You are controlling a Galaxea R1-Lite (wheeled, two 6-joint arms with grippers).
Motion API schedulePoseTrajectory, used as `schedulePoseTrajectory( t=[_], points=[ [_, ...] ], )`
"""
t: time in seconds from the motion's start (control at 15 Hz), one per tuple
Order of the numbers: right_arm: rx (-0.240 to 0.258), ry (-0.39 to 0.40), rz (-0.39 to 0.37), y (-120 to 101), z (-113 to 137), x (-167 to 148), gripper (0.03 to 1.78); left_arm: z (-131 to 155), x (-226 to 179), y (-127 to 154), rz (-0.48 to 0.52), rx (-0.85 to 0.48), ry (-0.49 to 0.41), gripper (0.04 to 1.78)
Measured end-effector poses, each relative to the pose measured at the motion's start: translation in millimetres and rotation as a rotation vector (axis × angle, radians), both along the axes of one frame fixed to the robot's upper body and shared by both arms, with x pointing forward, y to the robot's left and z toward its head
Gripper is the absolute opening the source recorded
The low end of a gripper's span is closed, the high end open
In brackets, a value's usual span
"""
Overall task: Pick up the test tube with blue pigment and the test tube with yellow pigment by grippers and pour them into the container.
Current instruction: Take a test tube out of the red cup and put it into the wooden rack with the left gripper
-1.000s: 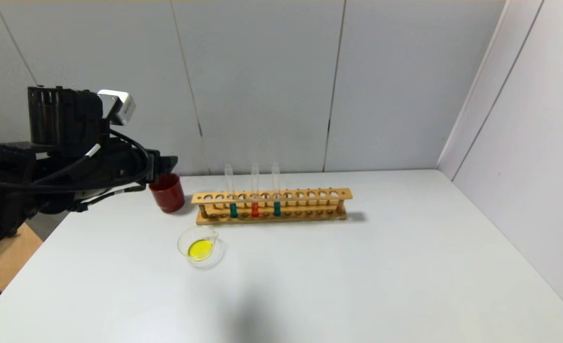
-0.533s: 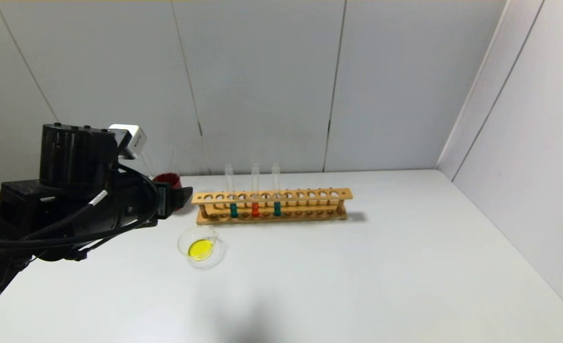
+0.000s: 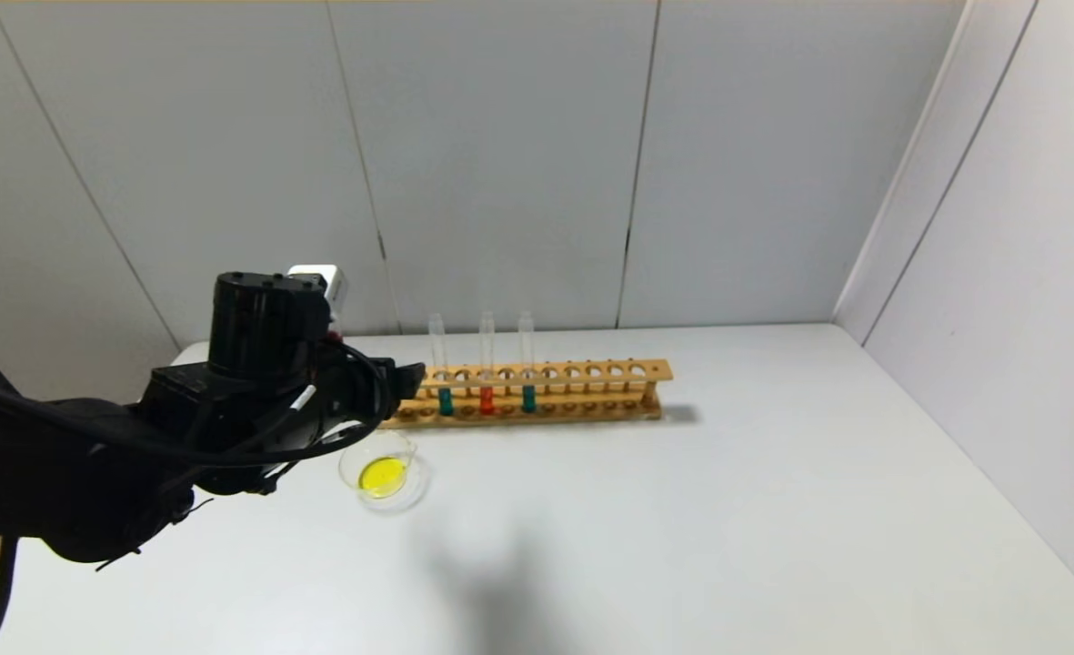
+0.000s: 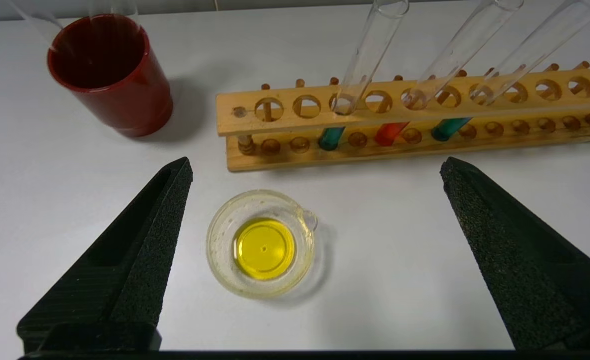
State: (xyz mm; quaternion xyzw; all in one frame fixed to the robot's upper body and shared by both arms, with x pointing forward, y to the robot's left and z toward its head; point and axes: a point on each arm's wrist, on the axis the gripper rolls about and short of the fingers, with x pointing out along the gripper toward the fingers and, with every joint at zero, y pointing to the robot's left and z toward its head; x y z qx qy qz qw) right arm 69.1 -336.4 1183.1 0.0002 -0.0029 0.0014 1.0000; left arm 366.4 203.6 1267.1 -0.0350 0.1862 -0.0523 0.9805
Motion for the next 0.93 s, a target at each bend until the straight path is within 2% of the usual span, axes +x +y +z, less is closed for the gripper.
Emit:
schedulePoseTrajectory(
  t=[0.4,0.93],
  points=[
    [0.000,0.000,0.000,0.0,0.0,0.0,1.75,-18.9,34.3,-16.6,-0.007,-0.001,0.011,1.75],
    [0.000,0.000,0.000,0.0,0.0,0.0,1.75,-38.0,74.3,-22.4,0.007,-0.006,0.025,1.75]
  ],
)
